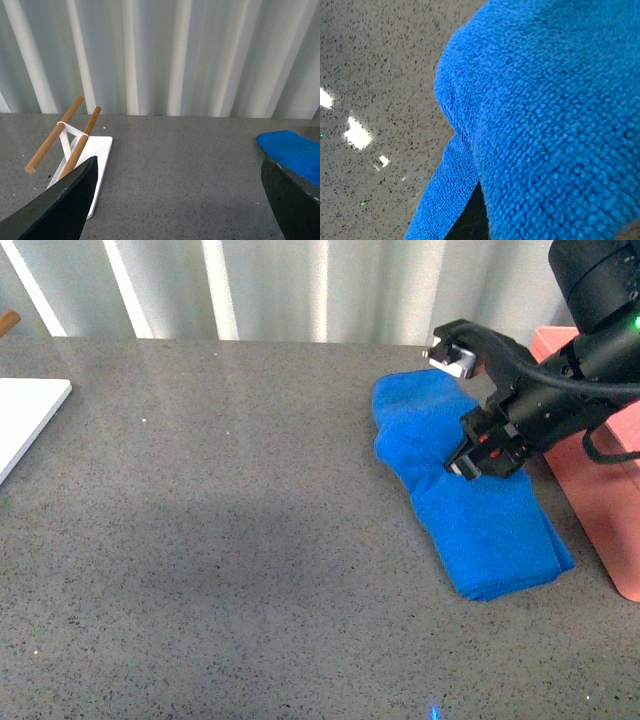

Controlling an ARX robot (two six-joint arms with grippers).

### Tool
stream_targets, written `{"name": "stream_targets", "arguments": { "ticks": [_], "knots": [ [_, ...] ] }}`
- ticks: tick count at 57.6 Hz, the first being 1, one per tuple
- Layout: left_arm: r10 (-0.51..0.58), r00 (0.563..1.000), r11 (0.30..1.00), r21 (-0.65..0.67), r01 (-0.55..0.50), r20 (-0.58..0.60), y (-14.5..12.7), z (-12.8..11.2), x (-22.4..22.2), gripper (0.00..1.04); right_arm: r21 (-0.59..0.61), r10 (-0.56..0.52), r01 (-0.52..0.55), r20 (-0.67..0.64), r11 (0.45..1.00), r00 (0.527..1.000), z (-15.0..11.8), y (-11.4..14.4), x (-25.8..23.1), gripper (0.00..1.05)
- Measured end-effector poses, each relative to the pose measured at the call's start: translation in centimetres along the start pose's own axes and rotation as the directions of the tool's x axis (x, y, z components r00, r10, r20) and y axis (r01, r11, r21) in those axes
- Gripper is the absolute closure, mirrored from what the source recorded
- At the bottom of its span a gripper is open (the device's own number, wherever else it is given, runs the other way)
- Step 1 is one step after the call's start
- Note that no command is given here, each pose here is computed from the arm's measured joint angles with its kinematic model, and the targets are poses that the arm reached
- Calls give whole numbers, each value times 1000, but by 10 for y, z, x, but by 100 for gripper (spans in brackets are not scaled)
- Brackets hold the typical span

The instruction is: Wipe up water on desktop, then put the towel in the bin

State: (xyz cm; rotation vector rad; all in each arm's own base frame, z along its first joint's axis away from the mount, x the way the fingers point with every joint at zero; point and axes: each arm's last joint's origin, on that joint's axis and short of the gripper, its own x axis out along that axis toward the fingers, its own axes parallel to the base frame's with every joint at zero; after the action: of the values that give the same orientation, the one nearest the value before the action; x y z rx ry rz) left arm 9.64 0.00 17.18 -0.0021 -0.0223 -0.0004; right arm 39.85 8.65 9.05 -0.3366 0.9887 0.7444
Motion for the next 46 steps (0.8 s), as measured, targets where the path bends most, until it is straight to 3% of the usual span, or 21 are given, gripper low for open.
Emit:
{"name": "stream_targets", "arguments": {
  "ticks": [24,35,46],
  "knots": [
    [0,1000,1000,0,0,0,0,0,0,7,-104,-116,144,232,984,966,87,5,-76,100],
    [0,1000,1000,0,0,0,0,0,0,7,-19,-270,308,429,951,862,114,-11,-176,100],
    [0,1000,1000,0,0,0,0,0,0,7,99,-406,420,523,902,749,91,-38,-270,100]
  ]
}}
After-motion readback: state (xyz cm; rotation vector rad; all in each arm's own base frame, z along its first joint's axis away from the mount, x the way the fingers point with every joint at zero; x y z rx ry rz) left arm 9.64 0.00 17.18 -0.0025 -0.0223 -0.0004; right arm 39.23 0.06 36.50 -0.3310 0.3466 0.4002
